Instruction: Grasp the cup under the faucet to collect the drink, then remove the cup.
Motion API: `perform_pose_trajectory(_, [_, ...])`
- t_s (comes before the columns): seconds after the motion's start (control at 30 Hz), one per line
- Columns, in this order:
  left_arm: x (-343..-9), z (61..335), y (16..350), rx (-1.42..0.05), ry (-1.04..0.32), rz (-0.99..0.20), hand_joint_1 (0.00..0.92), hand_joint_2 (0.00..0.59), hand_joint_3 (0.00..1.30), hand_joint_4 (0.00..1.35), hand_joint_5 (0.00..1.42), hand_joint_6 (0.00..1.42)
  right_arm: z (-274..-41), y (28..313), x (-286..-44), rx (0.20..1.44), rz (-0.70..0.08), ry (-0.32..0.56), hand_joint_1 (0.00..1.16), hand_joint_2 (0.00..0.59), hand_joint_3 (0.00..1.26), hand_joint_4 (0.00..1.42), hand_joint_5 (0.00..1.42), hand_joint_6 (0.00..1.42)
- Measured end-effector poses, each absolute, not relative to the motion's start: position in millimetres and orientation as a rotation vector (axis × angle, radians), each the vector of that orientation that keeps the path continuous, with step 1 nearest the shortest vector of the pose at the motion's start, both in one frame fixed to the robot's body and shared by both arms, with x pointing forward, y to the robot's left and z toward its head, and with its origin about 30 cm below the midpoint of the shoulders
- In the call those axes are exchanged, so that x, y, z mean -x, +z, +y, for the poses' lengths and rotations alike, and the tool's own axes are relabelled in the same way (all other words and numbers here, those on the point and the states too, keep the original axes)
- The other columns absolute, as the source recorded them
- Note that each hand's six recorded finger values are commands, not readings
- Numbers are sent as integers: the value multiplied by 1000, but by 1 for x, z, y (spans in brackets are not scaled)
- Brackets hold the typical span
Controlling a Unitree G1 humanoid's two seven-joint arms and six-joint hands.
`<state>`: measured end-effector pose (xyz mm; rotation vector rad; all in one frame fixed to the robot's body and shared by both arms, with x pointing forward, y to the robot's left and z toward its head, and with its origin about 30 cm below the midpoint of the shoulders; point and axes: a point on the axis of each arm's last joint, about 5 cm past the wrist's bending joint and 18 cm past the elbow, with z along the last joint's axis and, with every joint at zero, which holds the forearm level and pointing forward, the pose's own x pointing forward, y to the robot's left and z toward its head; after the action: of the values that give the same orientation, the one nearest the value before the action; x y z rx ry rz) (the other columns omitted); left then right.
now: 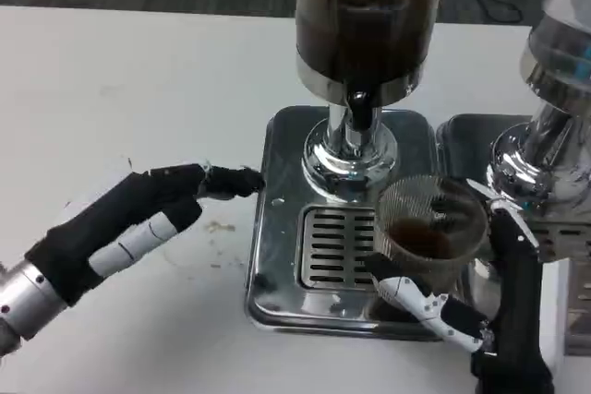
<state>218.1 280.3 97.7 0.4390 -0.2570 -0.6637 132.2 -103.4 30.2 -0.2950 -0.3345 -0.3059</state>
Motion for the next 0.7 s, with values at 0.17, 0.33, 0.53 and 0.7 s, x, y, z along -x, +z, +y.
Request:
perform_pose_trajectory(0.17, [-218, 277, 103, -536, -679, -328, 0, 46, 265, 65, 112, 147, -114, 38, -129, 320, -357, -306, 928, 88, 768, 999, 1189, 1424])
perform_pose_trajectory(0.33, [-218, 275, 109, -589, -682, -387, 0, 39, 242, 34, 80, 126, -123, 46, -126, 331, -368, -302, 928, 88, 784, 1011, 1201, 1424])
perform_pose_trajectory(0.53, [-213, 277, 124, -692, -714, -486, 0, 35, 212, 1, 51, 110, -131, 56, -123, 349, -390, -265, 928, 88, 801, 1013, 1212, 1424])
perform_pose_trajectory(0.7, [-205, 282, 129, -738, -734, -504, 0, 31, 206, 0, 44, 109, -136, 60, -118, 335, -375, -252, 928, 88, 808, 1025, 1214, 1424])
